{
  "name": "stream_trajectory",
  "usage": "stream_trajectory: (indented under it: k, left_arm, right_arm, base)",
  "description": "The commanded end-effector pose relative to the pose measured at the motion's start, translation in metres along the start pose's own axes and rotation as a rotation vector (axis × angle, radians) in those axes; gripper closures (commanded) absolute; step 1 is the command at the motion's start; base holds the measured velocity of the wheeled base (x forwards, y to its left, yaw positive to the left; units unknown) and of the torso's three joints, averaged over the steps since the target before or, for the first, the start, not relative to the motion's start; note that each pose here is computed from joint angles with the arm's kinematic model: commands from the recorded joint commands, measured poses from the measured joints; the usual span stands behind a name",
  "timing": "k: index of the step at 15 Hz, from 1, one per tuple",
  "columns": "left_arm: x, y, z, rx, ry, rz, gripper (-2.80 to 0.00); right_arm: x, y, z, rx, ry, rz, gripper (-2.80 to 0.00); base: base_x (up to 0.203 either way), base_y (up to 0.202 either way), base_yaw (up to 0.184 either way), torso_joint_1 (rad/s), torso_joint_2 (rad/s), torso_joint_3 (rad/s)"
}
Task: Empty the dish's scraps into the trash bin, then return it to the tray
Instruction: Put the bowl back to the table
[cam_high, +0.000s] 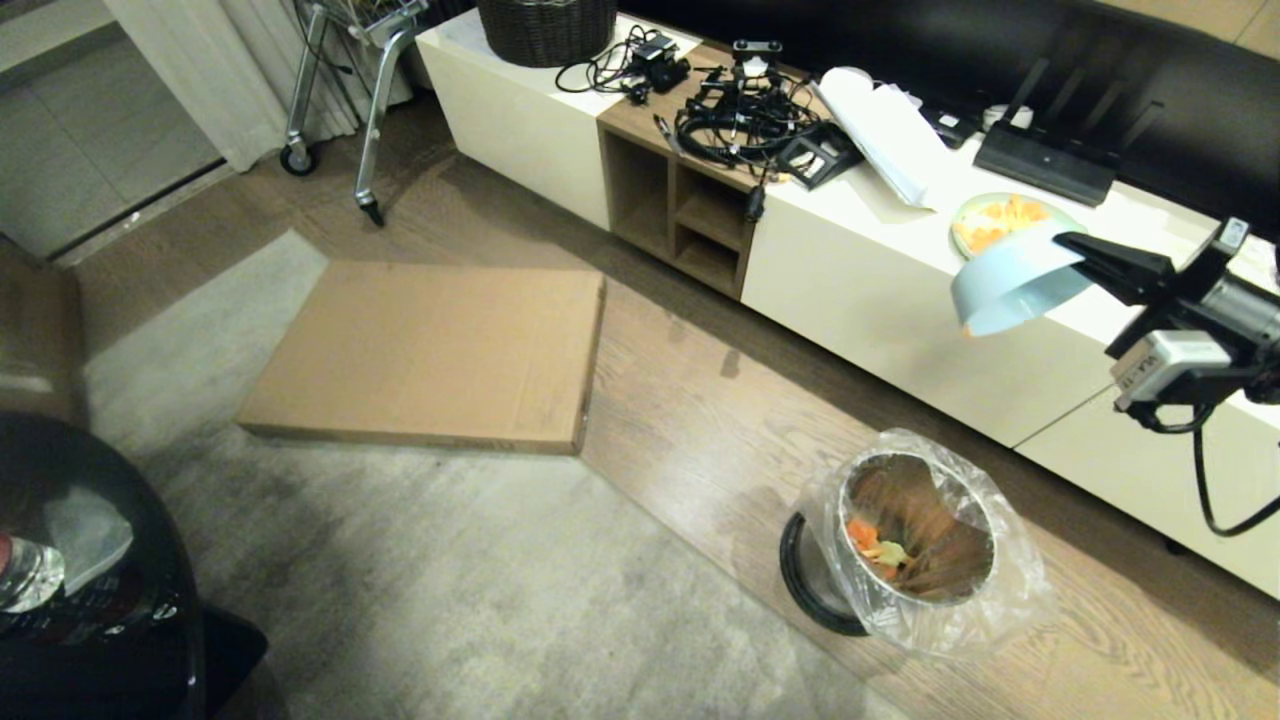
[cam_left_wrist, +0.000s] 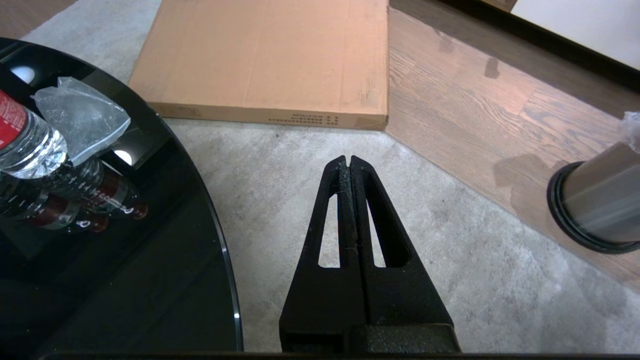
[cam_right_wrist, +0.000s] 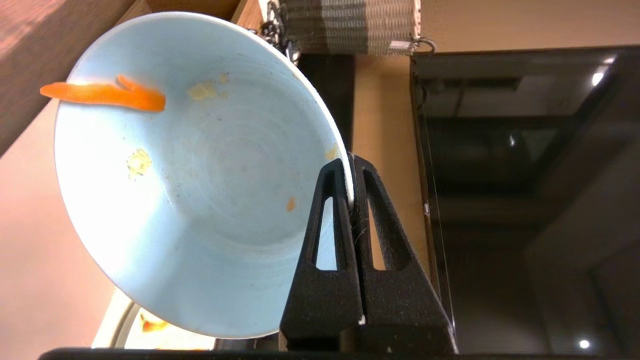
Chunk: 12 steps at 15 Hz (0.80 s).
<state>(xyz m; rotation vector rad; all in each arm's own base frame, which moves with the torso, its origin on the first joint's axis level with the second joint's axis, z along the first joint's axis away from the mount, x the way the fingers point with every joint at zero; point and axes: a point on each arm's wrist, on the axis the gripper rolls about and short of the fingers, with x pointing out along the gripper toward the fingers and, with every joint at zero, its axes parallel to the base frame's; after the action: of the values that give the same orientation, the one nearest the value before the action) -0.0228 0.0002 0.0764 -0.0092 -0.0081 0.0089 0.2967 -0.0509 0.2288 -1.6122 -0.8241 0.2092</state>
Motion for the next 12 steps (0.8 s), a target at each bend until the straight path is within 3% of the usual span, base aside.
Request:
stream_trajectory:
  k: [1, 4, 7, 12]
  left_arm:
    - [0.0, 0.0, 0.0, 0.0, -0.001, 0.0, 0.0]
    - [0.0, 0.0, 0.0, 0.0, -0.001, 0.0, 0.0]
    - [0.0, 0.0, 0.0, 0.0, -0.001, 0.0, 0.0]
    - [0.0, 0.0, 0.0, 0.0, -0.001, 0.0, 0.0]
  right_arm:
    - [-0.002, -0.015, 0.0, -0.051, 0.0, -0.049, 0.0]
    - [-0.01, -0.016, -0.009, -0.017, 0.054, -0.048, 0.0]
    - [-0.007, -0.025, -0.012, -0.031, 0.048, -0.071, 0.0]
    - [-0.012, -0.008, -0.013, 0.007, 0.062, -0.027, 0.0]
  base:
    - [0.0, 0.0, 0.0, 0.0, 0.0, 0.0]
    - [0.0, 0.0, 0.0, 0.0, 0.0, 0.0]
    - [0.0, 0.0, 0.0, 0.0, 0.0, 0.0]
    - [0.0, 0.0, 0.0, 0.0, 0.0, 0.0]
